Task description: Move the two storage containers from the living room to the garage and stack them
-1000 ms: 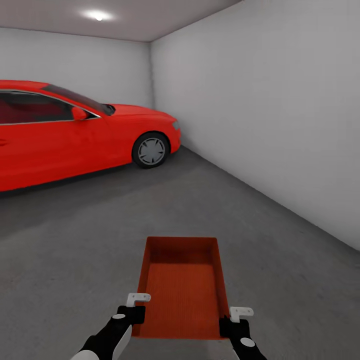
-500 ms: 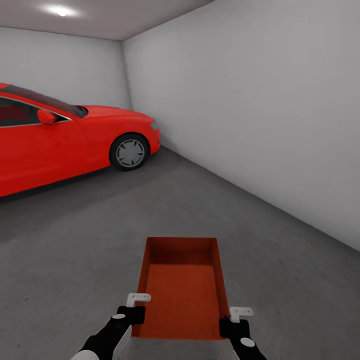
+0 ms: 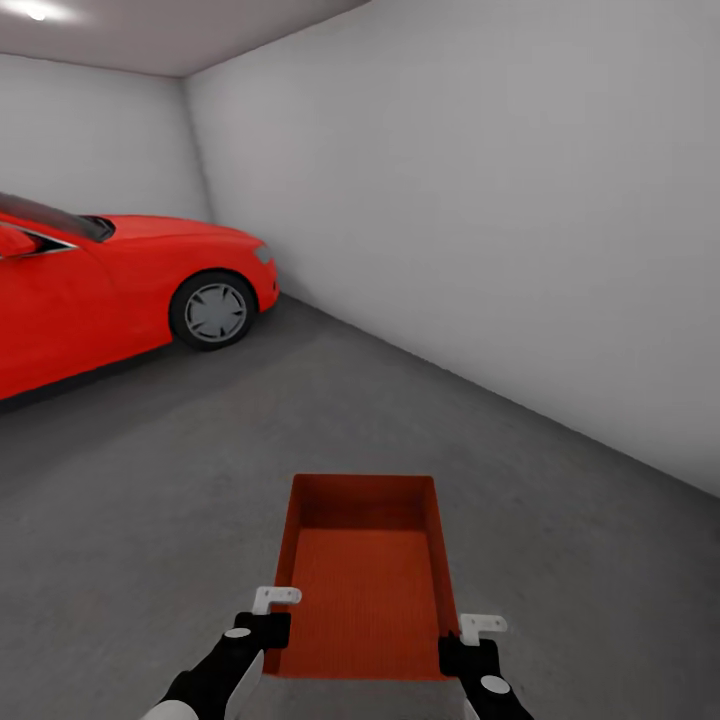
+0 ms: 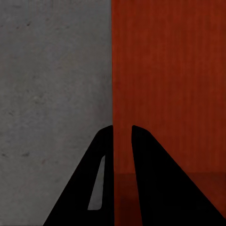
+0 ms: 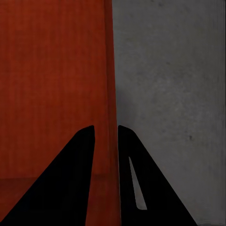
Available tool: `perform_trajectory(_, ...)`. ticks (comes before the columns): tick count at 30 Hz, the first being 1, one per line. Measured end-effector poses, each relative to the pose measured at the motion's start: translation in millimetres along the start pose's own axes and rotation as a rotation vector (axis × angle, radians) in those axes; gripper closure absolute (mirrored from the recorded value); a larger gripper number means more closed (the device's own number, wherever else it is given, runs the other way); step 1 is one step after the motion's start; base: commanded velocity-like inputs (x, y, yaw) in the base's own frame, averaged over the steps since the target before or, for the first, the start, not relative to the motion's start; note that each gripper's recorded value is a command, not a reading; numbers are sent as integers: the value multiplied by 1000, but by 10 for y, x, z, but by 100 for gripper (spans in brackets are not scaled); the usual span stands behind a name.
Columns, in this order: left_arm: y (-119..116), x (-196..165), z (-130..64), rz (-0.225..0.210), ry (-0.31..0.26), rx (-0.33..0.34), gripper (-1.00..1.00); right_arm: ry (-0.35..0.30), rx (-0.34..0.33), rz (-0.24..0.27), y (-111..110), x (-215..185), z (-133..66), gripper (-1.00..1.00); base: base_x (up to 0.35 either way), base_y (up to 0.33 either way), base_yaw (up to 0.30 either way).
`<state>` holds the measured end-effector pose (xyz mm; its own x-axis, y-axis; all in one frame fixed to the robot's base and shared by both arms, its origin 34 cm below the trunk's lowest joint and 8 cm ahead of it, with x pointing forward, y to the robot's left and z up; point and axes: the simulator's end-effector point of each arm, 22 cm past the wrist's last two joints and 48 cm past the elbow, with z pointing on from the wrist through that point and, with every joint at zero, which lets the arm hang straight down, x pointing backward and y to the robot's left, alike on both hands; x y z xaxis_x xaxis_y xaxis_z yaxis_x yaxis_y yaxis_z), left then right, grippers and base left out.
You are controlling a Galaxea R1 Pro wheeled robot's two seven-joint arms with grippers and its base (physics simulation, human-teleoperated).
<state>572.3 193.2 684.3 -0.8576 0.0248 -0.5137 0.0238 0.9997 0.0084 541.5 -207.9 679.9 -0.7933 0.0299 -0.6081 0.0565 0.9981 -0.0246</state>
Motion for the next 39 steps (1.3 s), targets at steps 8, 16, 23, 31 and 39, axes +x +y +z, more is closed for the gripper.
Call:
perform_trajectory(8, 1, 4, 0, 0, 2, 0, 100, 2, 0, 0, 1, 5, 0, 100, 0, 0, -279)
perform_trajectory(16, 2, 15, -4, 1, 7, -1, 100, 7, -1, -1, 1, 15, -4, 100, 152, 40, -279)
perform_trajectory(23, 2, 17, -5, 1, 7, -1, 100, 7, -1, -1, 2, 16, -4, 100, 315, 93, -277)
perform_trajectory(31, 4, 20, -5, 0, 9, -1, 100, 9, -2, -1, 3, 18, -4, 100, 324, 96, -62)
perform_trajectory(39, 4, 21, -5, 0, 9, -2, 100, 9, -2, -1, 3, 19, -4, 100, 326, 96, -1)
